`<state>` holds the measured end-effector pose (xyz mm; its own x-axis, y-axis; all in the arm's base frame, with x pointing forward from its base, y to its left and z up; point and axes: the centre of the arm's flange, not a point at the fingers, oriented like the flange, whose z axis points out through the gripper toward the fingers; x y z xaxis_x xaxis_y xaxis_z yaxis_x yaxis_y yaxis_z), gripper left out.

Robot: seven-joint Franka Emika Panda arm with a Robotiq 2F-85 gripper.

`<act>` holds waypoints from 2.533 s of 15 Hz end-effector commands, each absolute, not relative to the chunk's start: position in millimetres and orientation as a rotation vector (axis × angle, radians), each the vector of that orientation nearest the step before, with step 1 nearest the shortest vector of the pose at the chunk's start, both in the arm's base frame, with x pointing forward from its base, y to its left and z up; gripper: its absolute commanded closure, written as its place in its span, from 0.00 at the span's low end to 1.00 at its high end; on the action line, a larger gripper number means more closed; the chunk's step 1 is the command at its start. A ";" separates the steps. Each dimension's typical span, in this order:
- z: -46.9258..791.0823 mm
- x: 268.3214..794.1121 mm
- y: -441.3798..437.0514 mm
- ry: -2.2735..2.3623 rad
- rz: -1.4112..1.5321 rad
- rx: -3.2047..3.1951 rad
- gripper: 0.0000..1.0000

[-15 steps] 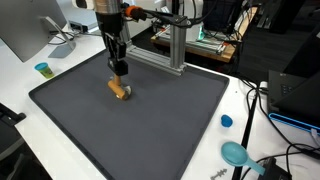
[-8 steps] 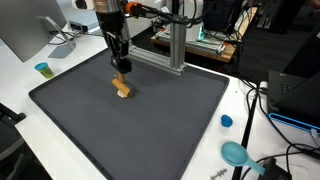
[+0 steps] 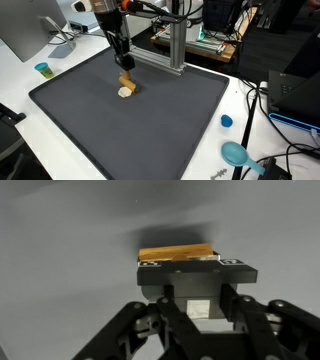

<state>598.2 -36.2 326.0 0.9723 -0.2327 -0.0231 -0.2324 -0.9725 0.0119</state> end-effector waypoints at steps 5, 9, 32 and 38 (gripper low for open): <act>364.9 570.9 -29.2 -0.388 0.072 3.171 0.79; 402.8 571.0 -20.2 -0.336 0.258 3.137 0.79; 331.8 624.4 -41.3 -0.404 0.127 3.115 0.79; 327.4 646.5 -47.6 -0.420 0.149 3.121 0.79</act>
